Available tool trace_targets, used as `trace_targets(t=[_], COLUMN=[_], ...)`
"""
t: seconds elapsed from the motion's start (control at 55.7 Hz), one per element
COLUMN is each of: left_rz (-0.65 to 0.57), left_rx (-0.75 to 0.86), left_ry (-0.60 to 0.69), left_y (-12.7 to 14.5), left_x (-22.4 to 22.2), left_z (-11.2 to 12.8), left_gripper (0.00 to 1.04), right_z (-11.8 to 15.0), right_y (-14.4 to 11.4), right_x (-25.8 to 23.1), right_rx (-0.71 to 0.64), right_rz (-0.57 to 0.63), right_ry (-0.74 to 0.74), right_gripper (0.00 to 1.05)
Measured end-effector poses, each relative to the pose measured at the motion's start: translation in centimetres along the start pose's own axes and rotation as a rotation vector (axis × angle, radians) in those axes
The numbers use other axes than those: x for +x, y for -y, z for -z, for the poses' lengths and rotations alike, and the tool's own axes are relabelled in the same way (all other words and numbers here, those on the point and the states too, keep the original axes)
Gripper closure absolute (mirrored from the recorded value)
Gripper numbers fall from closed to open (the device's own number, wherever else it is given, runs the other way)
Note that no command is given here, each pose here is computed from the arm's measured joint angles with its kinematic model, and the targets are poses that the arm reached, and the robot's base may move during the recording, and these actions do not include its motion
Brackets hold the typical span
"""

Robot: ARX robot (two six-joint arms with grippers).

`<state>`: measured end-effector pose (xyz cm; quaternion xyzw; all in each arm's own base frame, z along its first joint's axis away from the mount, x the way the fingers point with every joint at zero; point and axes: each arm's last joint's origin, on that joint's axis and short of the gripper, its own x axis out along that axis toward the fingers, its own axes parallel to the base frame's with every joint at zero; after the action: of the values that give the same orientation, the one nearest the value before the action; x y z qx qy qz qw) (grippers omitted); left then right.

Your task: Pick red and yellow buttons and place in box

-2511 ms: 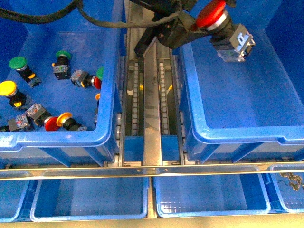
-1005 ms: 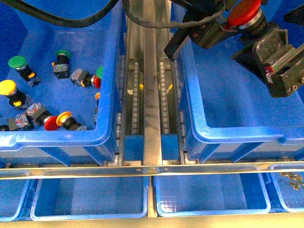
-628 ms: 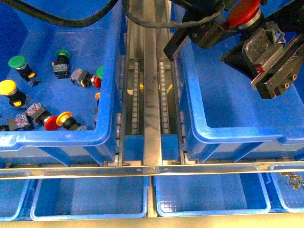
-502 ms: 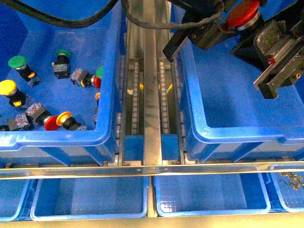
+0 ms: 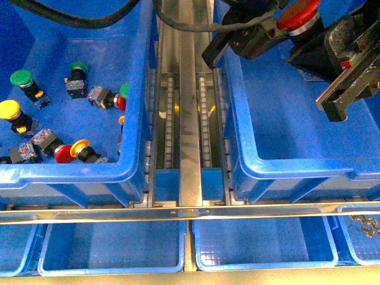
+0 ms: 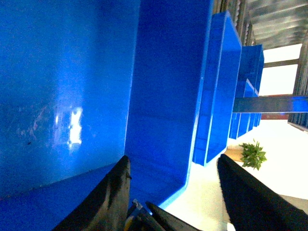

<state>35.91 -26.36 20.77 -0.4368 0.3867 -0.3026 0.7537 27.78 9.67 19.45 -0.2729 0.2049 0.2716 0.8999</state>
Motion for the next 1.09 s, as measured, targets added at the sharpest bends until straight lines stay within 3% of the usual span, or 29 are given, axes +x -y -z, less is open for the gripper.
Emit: trace_targets(t=[0.323, 0.466, 0.718, 1.005, 1.094], left_rz=[0.008, 0.016, -0.005, -0.011, 0.025], left_rx=[-0.012, -0.011, -0.011, -0.001, -0.025], left_ry=[0.024, 0.039, 0.031, 0.039, 0.075], left_y=[-0.3, -0.4, -0.6, -0.2, 1.3], left_x=[-0.3, -0.3, -0.4, -0.2, -0.2], left_z=[-0.3, -0.4, -0.3, -0.6, -1.5], left_gripper=[0.07, 0.16, 0.08, 0.08, 0.08], right_z=[-0.4, -0.3, -0.2, -0.4, 0.0], right_y=[-0.1, -0.5, -1.5, -2.0, -3.4], right_x=[-0.3, -0.3, -0.1, 0.6, 1.0], right_rx=[0.034, 0.036, 0.056, 0.06, -0.018], right_rz=[0.005, -0.006, -0.021, -0.014, -0.092], right_ry=[0.021, 0.016, 0.002, -0.013, -0.03], right_gripper=[0.79, 0.79, 0.79, 0.79, 0.79])
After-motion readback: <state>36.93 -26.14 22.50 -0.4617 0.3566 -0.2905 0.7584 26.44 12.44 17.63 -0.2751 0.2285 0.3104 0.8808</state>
